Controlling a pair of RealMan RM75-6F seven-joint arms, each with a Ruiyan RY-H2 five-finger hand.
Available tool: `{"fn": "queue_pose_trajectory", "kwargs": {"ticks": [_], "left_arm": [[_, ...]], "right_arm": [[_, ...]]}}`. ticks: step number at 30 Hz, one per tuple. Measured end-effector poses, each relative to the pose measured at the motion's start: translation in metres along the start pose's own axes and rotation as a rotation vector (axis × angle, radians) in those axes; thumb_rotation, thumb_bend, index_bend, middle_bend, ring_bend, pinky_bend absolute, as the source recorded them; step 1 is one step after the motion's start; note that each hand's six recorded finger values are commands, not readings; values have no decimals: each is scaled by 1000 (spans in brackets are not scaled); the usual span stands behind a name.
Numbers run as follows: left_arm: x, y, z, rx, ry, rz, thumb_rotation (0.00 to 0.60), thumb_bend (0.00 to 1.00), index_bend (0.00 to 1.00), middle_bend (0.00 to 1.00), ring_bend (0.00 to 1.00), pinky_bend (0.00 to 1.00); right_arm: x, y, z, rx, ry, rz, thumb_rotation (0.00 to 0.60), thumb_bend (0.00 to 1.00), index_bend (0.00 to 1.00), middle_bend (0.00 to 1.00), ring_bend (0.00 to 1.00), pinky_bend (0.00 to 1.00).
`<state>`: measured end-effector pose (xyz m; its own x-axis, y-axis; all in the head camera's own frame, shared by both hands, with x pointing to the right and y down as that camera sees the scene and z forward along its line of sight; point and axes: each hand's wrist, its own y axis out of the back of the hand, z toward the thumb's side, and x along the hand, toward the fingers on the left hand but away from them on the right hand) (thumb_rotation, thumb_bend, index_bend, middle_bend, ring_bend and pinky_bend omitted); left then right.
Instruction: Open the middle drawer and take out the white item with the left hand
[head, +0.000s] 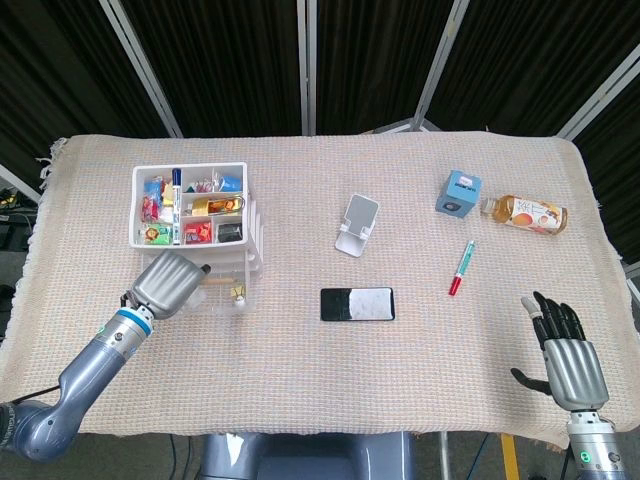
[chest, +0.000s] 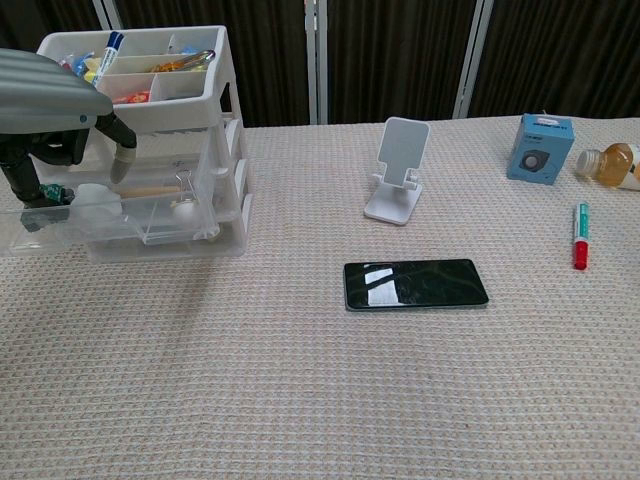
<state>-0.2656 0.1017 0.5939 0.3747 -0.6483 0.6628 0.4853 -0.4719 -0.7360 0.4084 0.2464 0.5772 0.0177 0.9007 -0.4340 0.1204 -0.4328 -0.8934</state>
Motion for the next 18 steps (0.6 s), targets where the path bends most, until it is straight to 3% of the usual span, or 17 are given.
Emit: {"fn": "queue_pose_trajectory", "kwargs": {"ticks": [3,8,13,18], "left_arm": [[0,-2,-1,4,7,-14,600,159,437,1000,959,825],[0,-3,-1,9,12,-27,600,378,514,1000,959,825],[0,-1,1,0,6,-5,600,447,549,1000,959,824],[-2,1,0,-14,4,18,600,451,557,1000,959,824]], "right_arm": [[0,1,0,-5,2,-4,600,0,0,0,0,0],[0,3,1,-18,5,-13,600,0,0,0,0,0],[0,2,1,-20,7,-12,600,0,0,0,0,0],[0,2,1,-21,7,-11,600,0,0,0,0,0]]}}
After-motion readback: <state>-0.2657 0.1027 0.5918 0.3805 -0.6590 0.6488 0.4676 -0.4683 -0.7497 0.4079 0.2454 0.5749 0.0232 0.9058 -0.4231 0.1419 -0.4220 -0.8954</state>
